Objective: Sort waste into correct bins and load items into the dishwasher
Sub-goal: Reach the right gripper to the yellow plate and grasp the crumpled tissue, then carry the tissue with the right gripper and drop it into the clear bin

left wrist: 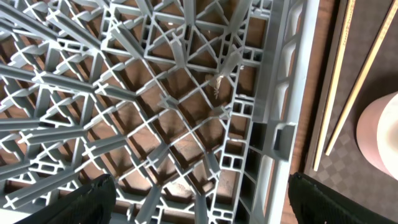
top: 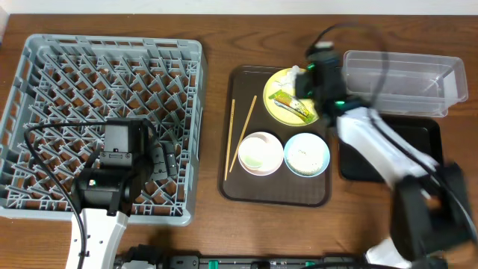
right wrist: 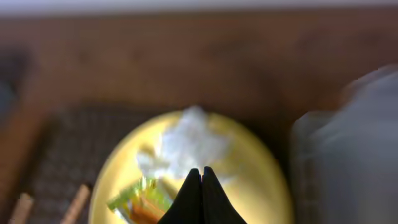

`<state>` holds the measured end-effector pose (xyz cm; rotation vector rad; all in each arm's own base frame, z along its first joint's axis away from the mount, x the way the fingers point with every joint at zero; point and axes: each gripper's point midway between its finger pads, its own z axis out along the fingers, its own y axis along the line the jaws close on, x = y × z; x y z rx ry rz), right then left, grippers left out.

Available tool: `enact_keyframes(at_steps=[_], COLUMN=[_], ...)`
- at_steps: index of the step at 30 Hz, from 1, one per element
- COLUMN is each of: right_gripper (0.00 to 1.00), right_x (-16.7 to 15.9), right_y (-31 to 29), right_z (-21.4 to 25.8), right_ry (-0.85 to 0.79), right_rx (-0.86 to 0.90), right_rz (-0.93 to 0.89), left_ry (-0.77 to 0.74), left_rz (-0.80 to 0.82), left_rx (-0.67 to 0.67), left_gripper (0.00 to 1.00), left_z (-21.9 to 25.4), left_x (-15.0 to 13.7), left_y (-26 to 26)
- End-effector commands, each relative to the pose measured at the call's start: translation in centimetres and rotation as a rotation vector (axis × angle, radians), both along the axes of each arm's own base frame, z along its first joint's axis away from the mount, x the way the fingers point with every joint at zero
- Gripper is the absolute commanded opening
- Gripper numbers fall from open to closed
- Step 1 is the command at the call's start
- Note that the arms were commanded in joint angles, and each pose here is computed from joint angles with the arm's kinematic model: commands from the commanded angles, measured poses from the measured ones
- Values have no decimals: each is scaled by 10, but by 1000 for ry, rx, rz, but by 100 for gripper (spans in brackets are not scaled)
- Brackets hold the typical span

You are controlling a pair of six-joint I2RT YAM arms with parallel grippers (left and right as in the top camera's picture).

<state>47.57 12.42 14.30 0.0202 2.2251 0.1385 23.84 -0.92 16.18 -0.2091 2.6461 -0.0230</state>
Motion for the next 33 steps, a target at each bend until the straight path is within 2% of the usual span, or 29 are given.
enact_keyframes(at_steps=[1, 4, 6, 8, 11, 14, 15, 18, 20, 27, 33], right_gripper=[1, 1, 1, 8, 43, 52, 61, 78, 99, 99, 100], right_x=[2, -1, -1, -3, -10, -14, -15, -17, -17, 5, 36], right_y=[-47, -73, -69, -56, -33, -15, -9, 5, 10, 20, 52], right_z=[53, 72, 75, 71, 64, 67, 72, 93, 107, 133, 104], right_ry=[-97, -126, -121, -100, -68, -84, -98, -103, -81, 14, 65], right_rx=[12, 40, 92, 128, 128, 90, 77, 52, 42, -9, 67], right_rz=[-109, -140, -86, -7, 112, 181, 204, 236, 239, 278, 381], left_ry=[-16, -16, -16, -16, -16, -16, -16, -16, -16, -17, -16], left_rz=[-4, -4, -4, -4, -4, -4, -4, -4, -4, -4, -4], left_rx=[6, 6, 6, 6, 6, 6, 6, 6, 6, 6, 6], left_gripper=[91, 91, 90, 91, 91, 91, 91, 91, 91, 90, 91], left_z=[6, 6, 6, 6, 6, 6, 6, 6, 6, 7, 6], left_x=[2, 2, 3, 3, 3, 3, 3, 3, 3, 3, 3], left_y=[0, 0, 0, 0, 0, 0, 0, 0, 0, 0, 0])
